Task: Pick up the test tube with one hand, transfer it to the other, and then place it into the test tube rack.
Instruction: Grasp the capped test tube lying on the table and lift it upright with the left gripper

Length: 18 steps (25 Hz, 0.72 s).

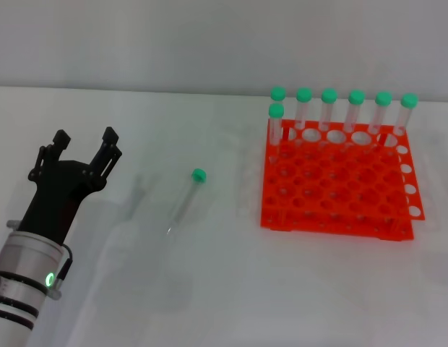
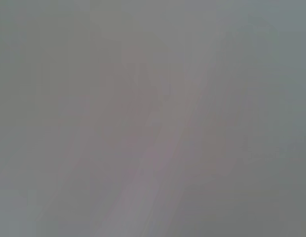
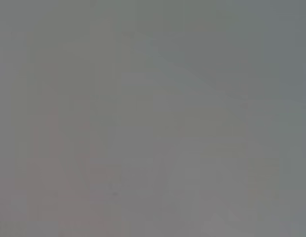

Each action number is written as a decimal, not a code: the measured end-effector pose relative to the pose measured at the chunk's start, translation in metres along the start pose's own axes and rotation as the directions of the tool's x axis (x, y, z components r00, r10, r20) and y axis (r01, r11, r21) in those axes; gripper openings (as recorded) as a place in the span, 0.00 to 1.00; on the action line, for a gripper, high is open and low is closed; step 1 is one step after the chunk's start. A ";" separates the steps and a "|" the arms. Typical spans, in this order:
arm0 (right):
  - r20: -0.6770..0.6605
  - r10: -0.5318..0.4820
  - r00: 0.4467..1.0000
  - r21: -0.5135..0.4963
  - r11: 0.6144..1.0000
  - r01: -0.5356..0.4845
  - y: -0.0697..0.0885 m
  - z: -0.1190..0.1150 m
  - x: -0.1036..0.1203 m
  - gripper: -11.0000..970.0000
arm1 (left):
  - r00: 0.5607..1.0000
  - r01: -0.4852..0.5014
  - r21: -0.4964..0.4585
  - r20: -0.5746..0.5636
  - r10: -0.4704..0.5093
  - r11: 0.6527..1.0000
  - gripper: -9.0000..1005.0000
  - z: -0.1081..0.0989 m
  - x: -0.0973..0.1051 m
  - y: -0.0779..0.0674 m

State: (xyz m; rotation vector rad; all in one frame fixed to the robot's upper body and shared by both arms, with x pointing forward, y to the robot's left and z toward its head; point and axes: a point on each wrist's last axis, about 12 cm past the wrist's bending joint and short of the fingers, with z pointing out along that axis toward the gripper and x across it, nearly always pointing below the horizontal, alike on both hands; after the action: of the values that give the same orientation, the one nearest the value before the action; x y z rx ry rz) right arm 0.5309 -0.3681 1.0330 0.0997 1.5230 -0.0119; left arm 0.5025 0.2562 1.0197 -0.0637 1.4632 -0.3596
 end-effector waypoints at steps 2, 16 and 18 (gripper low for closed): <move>0.000 0.000 1.000 0.001 1.000 0.000 0.000 -0.001 0.000 0.90 | 1.000 0.007 -0.005 -0.004 -0.008 1.000 0.89 -0.001 0.001 0.001; -0.001 -0.003 1.000 0.006 1.000 0.003 -0.003 -0.002 0.000 0.89 | 0.962 0.213 0.036 -0.182 -0.203 0.976 0.89 0.049 -0.008 0.022; 0.000 -0.003 1.000 0.005 1.000 0.003 -0.003 -0.001 0.000 0.89 | 0.938 0.264 0.073 -0.253 -0.238 0.962 0.89 0.067 -0.019 0.031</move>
State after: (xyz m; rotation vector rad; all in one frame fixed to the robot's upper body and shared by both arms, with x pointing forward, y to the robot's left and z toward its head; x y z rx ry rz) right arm 0.5297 -0.3707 1.0330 0.1014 1.5232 -0.0182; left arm 0.5733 0.2790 1.0375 -0.1264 1.6793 -0.6724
